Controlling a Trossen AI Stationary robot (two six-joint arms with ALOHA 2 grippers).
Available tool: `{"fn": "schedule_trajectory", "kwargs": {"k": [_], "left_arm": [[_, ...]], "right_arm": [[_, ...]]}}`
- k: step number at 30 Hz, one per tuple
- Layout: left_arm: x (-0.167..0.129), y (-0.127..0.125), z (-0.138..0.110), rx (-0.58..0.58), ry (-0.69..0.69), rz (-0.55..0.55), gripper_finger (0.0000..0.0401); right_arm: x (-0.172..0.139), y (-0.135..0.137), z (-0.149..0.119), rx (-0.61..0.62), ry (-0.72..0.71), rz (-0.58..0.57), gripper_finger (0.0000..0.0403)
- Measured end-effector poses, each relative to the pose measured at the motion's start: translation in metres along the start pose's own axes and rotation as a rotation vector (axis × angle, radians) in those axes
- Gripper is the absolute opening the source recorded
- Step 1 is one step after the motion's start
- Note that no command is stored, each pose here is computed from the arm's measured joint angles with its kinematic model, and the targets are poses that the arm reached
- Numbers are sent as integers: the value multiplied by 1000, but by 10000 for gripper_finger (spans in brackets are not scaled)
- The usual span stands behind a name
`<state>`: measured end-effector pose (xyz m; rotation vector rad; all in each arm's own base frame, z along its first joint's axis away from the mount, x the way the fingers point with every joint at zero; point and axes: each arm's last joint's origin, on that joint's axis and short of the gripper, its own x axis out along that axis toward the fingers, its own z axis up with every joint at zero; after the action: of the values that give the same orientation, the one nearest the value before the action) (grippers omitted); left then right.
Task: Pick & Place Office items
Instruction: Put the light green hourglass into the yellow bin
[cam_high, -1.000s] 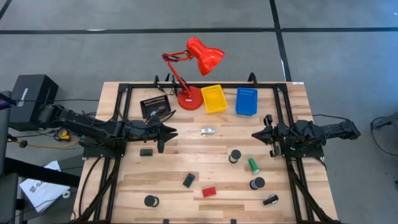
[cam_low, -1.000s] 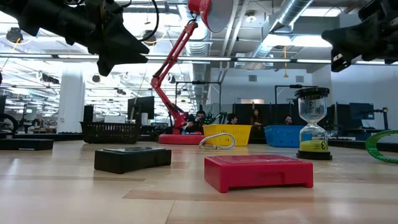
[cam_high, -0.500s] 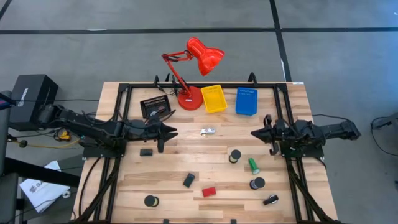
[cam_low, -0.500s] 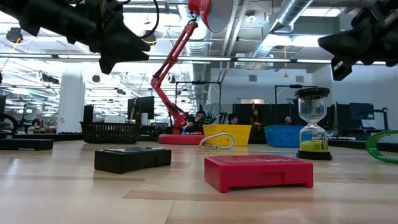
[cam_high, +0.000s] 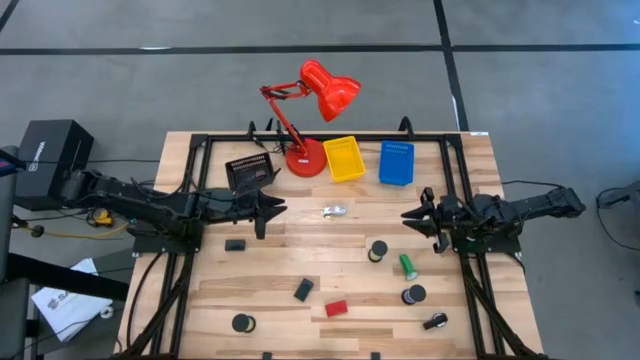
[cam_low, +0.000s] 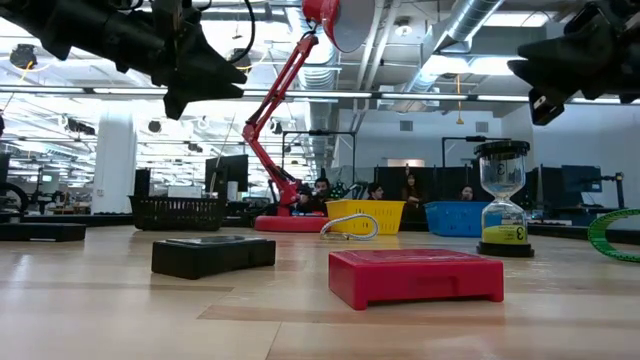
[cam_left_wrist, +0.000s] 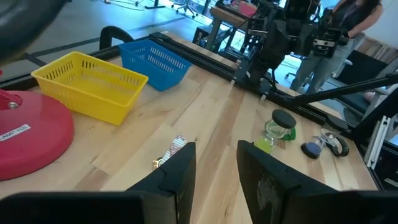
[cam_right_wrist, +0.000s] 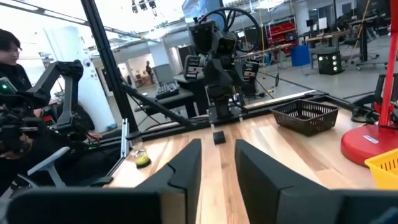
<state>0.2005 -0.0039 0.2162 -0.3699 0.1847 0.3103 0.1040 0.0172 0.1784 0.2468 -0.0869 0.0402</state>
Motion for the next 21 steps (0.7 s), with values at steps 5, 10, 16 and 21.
{"fn": "schedule_trajectory", "kwargs": {"k": [5,10,16,21], "left_arm": [[0,0,0,0,0,0,112],[0,0,0,-2,0,-1,112],[0,-2,-1,-2,4,-11,112],[0,-2,-1,-1,3,-11,112]], "right_arm": [[4,6,3,13,-36,53,117],[9,14,5,-69,-66,107,140],[15,18,8,-164,-115,124,172],[26,23,9,-232,-79,136,186]]}}
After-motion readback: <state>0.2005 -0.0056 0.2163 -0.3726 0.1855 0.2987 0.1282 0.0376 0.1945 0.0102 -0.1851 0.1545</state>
